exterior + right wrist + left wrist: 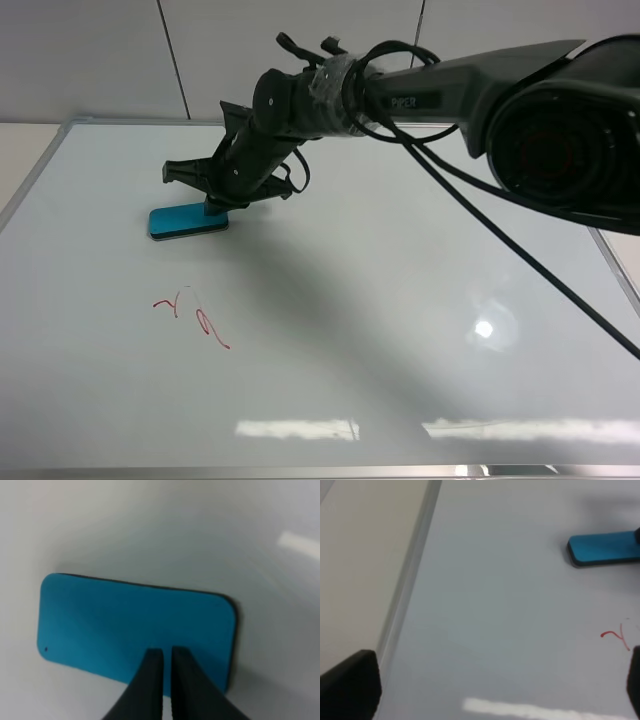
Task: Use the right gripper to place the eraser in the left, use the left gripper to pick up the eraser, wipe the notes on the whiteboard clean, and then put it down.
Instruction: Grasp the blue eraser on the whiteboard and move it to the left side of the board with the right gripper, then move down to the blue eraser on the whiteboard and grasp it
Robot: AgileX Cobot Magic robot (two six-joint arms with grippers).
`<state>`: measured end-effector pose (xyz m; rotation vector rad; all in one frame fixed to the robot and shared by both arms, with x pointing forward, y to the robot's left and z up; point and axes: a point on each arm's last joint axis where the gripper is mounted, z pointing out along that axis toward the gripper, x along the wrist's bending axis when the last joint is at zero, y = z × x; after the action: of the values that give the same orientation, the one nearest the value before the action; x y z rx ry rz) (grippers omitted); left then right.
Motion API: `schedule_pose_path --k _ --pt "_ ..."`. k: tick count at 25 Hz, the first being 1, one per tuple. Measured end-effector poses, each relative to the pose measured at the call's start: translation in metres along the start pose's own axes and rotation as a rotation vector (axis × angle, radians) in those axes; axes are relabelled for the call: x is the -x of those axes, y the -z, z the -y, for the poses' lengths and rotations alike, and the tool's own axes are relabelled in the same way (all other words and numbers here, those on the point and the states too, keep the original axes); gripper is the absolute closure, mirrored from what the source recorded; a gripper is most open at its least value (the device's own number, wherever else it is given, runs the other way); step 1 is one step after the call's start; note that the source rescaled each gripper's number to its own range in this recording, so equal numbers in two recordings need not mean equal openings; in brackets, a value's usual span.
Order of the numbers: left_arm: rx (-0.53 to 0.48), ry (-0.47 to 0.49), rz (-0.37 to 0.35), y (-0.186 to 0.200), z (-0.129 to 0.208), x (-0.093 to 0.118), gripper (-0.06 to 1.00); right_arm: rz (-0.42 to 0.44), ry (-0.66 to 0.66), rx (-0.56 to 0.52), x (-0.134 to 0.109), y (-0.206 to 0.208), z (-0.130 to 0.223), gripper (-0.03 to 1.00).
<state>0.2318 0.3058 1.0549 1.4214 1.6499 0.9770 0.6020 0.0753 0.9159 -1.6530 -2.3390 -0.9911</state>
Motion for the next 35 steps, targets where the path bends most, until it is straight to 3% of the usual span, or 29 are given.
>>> schedule_pose_path --k 7,17,29,35 --pt "0.000 0.000 0.000 0.000 0.000 0.000 -0.05 0.070 0.129 0.080 -0.002 0.077 -0.035 0.96" --pt "0.000 0.000 0.000 0.000 0.000 0.000 -0.05 0.314 0.106 0.000 0.052 0.145 -0.042 0.96" --pt "0.000 0.000 -0.001 0.000 0.000 0.000 -0.06 0.409 -0.009 0.135 0.112 0.246 0.018 0.96" --pt "0.000 0.000 -0.001 0.000 0.000 0.000 -0.06 0.508 -0.075 0.197 0.145 0.299 0.062 0.96"
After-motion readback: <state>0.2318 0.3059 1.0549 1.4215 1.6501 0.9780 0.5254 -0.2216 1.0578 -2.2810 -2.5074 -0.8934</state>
